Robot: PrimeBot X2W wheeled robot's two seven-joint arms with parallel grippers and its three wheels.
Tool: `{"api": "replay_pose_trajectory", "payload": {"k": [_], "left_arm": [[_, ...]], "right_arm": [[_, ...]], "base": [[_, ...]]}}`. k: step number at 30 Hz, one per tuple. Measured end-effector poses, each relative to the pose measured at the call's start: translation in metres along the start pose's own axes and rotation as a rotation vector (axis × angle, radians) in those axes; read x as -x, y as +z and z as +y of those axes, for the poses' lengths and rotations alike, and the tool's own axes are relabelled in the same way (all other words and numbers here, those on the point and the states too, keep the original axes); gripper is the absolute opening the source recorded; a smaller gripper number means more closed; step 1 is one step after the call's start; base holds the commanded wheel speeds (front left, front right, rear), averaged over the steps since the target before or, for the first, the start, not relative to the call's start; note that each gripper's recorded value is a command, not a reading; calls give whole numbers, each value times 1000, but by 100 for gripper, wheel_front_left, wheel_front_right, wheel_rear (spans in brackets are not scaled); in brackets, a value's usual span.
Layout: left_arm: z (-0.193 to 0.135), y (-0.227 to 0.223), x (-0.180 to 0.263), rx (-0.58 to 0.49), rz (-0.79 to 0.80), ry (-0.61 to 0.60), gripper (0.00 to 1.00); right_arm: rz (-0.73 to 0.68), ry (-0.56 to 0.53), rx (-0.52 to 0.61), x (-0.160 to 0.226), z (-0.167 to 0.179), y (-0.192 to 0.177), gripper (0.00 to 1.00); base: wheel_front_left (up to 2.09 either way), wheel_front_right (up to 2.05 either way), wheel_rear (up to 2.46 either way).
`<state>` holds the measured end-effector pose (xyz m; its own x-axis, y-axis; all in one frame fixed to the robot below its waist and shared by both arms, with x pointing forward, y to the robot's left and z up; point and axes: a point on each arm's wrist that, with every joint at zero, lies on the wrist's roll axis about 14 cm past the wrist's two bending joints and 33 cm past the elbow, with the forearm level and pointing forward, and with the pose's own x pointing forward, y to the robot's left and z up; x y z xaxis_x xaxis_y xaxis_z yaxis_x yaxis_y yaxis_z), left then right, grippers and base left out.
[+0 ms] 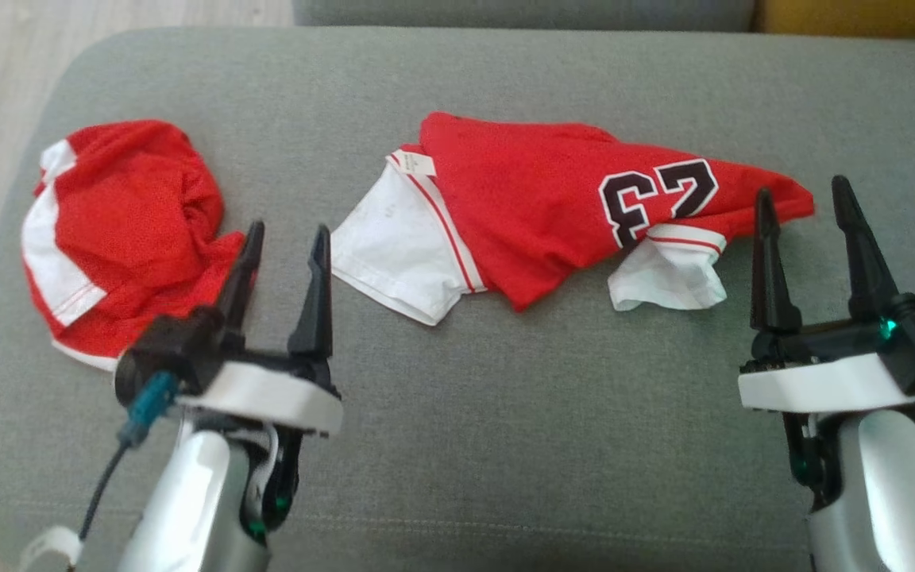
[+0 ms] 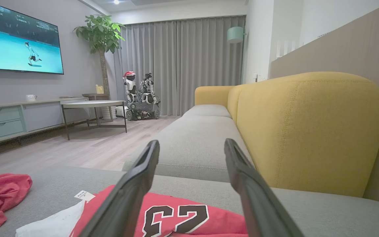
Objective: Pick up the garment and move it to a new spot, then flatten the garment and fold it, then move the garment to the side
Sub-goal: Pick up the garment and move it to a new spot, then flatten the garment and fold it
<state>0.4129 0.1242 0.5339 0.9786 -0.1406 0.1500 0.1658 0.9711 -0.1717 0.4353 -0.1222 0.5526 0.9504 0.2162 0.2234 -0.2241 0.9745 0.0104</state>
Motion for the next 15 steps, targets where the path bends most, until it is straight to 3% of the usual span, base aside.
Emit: {"api": "replay_pose_trajectory", "payload": {"k": [15], "left_arm": [[0, 8, 20, 28, -26, 18, 100]], "right_arm": [[39, 25, 4, 5, 9, -8, 100]], "base": [[0, 0, 0]]}}
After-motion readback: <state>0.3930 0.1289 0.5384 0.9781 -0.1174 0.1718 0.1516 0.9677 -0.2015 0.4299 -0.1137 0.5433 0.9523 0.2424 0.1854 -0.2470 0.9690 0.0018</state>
